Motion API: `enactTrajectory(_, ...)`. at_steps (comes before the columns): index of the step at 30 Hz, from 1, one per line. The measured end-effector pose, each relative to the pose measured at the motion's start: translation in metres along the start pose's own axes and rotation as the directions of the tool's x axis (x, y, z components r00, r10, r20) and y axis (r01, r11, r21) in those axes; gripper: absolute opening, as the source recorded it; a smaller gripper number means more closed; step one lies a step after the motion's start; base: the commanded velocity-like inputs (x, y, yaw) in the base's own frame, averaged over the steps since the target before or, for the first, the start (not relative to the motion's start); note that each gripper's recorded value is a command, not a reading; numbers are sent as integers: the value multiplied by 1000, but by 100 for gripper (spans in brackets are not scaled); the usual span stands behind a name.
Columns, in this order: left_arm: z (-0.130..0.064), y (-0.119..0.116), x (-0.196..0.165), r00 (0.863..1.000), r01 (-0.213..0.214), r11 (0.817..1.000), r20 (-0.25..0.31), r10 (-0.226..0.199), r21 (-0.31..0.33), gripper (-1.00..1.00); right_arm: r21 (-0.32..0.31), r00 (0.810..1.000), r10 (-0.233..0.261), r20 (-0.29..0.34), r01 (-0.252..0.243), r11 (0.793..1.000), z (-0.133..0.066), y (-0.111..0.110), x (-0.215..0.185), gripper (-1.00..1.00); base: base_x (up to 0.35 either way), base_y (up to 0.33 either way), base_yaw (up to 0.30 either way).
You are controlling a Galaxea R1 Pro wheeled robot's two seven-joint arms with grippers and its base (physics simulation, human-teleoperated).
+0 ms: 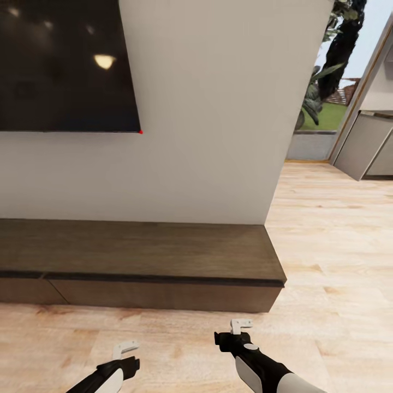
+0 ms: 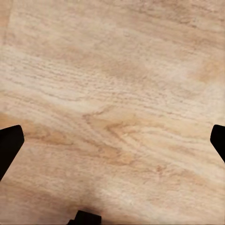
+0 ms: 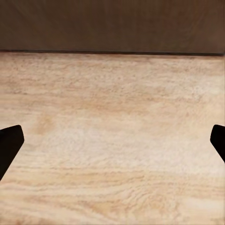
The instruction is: Place each of the two pumpkins and all three candles from the living room inside a cabinet in the living room (use any cabinet), then make sure every cabinet is closed, and position the cauldron so it is next to a table in the living room.
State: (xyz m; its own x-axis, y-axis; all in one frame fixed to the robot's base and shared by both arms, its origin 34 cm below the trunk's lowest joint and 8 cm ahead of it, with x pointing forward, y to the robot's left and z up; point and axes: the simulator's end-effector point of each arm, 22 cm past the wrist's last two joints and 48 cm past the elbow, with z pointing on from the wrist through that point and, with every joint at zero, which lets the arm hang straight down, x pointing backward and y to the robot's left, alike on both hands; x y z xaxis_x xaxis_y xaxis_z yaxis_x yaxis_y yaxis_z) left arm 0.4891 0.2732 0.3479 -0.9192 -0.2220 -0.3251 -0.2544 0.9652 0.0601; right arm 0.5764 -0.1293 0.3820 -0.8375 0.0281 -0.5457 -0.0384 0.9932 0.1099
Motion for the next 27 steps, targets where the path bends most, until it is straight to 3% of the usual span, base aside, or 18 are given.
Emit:
enactTrajectory(14,-23,8,-5,1000,1,1000,-12,-1,-21,100,1,1000,2,-2,-2,1000,-21,2,-19,100,0,0,0)
enactTrajectory(27,-47,-1,-17,1000,5,1000,-3,-5,-10,100,0,1000,1,-2,-1,1000,-40,5,-36,100,0,0,0)
